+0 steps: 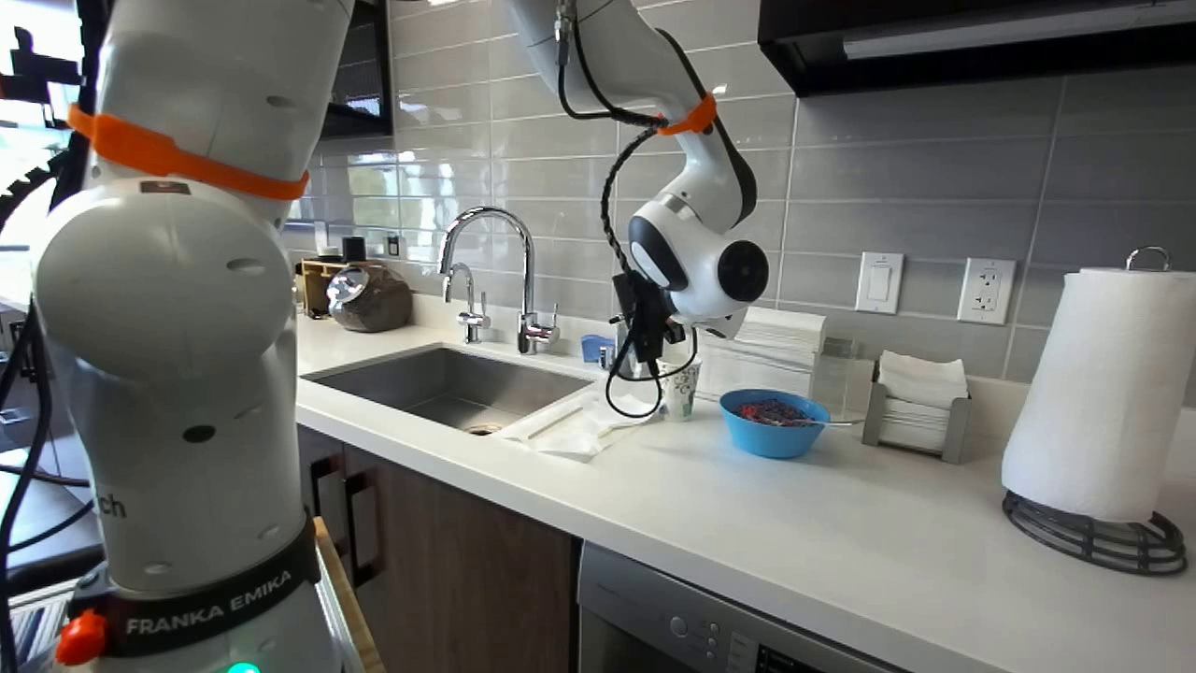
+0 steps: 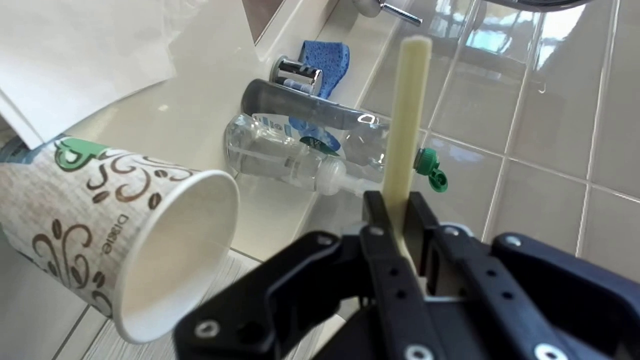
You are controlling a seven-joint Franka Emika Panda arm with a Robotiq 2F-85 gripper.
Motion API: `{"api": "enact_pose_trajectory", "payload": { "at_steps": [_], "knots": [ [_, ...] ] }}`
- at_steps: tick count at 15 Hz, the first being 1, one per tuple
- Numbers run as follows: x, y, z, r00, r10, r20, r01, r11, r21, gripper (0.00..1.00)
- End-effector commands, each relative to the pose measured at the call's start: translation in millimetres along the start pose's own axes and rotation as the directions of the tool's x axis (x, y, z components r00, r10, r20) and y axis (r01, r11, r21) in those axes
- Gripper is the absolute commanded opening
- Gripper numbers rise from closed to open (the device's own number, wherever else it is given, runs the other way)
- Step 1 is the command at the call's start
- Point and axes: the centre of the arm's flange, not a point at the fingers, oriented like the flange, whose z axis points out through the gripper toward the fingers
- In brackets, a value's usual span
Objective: Transfer a spoonful of contents from the bowl into the cup
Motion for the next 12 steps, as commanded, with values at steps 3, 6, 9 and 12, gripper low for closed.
{"api": "enact_pose_trajectory", "payload": {
  "at_steps": [3,6,9,12],
  "knots": [
    [-4,-31,-6,0.998,-0.052,0.041,0.053,0.998,-0.023,0.04],
    [-6,-70,-17,0.986,-0.125,0.112,0.142,0.977,-0.157,0.04],
    [-4,-105,-27,0.972,-0.164,0.171,0.209,0.931,-0.299,0.04],
    [-6,-129,-35,0.959,-0.185,0.215,0.264,0.86,-0.438,0.04]
  ]
}}
